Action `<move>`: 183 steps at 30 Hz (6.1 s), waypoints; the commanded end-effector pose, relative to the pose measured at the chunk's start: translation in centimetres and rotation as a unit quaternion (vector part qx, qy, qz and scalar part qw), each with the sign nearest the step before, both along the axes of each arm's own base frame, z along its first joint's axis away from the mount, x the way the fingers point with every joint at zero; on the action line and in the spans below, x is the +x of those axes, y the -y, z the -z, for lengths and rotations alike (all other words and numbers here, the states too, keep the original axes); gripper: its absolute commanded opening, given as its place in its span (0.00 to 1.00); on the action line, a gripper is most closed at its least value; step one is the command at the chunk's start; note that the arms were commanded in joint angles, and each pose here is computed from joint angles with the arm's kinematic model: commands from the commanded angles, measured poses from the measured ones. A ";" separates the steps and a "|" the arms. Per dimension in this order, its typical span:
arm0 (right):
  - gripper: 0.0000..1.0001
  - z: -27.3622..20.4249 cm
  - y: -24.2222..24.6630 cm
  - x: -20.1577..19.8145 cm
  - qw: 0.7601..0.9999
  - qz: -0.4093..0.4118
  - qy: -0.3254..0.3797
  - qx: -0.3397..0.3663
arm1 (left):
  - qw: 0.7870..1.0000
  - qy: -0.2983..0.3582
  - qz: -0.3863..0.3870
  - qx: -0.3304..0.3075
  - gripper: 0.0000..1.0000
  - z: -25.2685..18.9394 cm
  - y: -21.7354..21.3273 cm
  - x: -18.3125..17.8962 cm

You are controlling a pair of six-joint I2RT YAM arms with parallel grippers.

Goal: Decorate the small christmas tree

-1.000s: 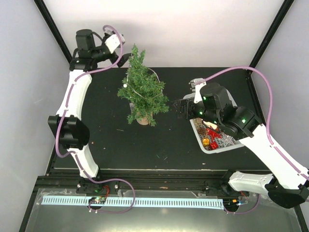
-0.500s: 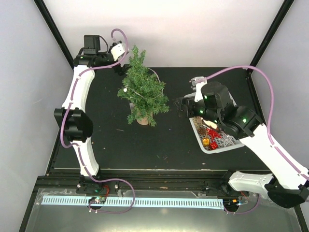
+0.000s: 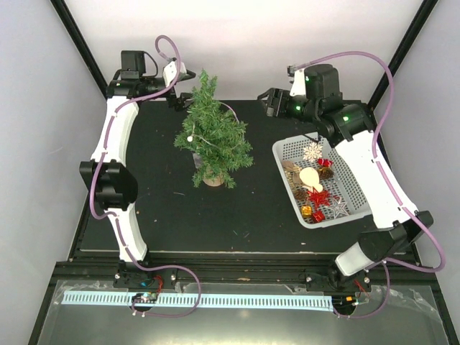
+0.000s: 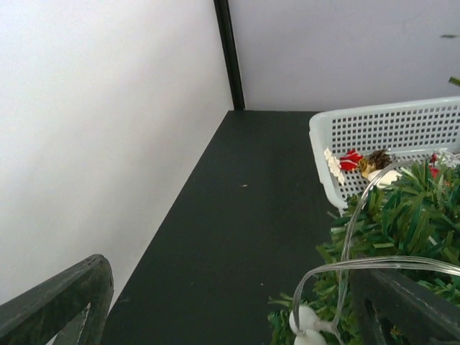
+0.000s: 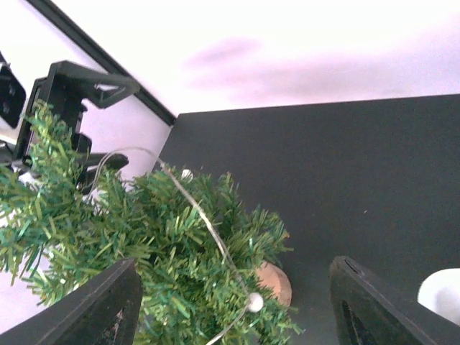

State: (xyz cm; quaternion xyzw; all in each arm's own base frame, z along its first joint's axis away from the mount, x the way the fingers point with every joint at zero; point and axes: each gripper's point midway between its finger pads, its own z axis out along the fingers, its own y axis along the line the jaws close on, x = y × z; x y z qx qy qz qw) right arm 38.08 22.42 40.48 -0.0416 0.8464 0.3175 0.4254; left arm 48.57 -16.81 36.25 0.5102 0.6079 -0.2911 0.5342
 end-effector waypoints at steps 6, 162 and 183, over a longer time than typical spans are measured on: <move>0.73 -0.6 -0.8 -1.8 0.999 -0.040 0.005 0.021 | 1.000 0.026 -0.010 0.005 0.94 -0.7 -0.5 1.2; 0.47 34.2 12.1 -9.6 0.900 0.098 -0.388 -0.174 | 0.878 -0.419 -0.232 0.008 0.99 4.9 -8.9 -22.7; 0.02 35.8 13.6 -9.6 0.891 0.125 -0.406 -0.158 | 0.877 -0.421 -0.231 0.005 0.99 5.1 -8.8 -23.0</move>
